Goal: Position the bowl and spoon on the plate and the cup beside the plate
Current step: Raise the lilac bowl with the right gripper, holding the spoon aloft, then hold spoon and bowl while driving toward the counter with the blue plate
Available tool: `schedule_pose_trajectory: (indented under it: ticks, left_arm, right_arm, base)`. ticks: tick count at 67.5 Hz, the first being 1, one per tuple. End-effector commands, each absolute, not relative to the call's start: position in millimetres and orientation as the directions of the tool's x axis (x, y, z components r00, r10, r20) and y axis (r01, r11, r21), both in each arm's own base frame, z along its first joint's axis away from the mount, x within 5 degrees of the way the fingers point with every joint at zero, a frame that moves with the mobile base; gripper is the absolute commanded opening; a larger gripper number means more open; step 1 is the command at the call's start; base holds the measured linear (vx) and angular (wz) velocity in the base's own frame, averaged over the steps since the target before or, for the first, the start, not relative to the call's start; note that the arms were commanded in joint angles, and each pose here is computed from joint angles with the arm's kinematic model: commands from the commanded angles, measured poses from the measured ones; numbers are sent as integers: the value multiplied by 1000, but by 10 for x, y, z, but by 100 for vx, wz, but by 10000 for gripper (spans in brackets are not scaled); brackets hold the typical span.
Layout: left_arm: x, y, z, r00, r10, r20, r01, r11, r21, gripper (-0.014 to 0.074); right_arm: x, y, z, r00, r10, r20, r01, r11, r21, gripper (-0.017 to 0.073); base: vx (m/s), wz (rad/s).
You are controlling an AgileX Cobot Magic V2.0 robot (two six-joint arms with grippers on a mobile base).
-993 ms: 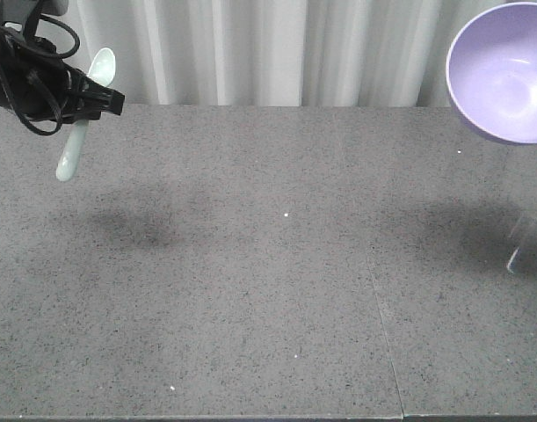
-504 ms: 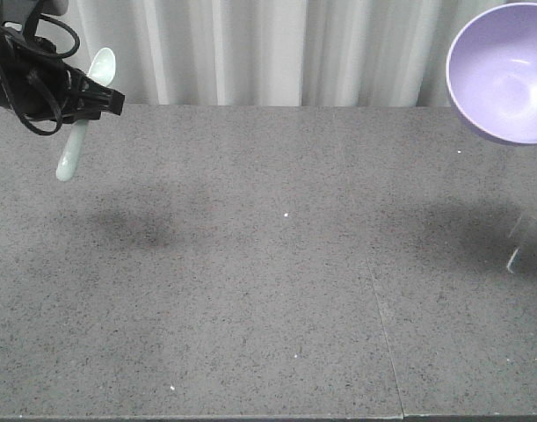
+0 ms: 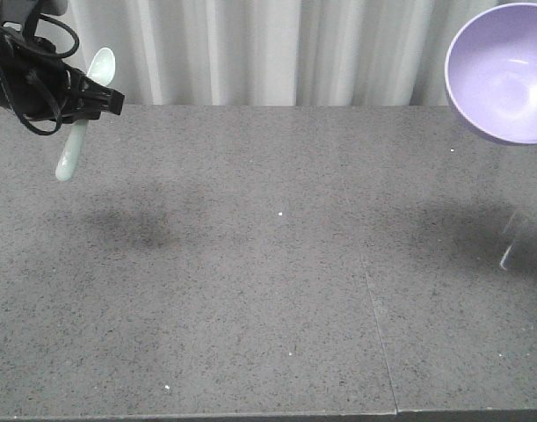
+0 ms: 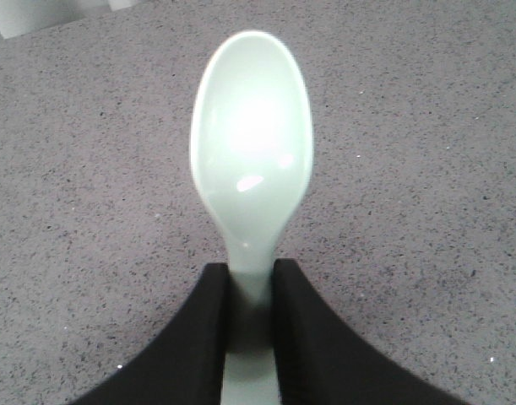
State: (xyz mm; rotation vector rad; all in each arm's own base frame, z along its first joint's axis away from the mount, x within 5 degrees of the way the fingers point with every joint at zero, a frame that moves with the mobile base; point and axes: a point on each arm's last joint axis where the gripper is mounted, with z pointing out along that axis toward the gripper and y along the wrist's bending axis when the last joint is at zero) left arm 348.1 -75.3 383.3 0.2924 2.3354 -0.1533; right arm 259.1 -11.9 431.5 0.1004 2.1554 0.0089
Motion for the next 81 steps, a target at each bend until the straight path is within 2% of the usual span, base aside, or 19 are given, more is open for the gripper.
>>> schedule_pose_trajectory:
  ticks: [1, 30, 81]
  left_arm:
    - [3405, -766, 4087, -595, 137, -792, 262, 964, -30, -6]
    - [3405, -766, 4087, -595, 137, -792, 262, 964, -30, -6]
    - [3405, -766, 4087, -595, 137, -792, 262, 964, -30, -6]
  right_arm:
    - [2530, -132, 4527, -444, 67, -894, 68, 997, 41, -3]
    - [2530, -132, 4527, -444, 68, -894, 68, 997, 42, -3]
    - [2529, -132, 4524, -447, 68, -892, 68, 997, 42, -3]
  base:
    - [-1, -9]
    - [-1, -18]
    - [-1, -34]
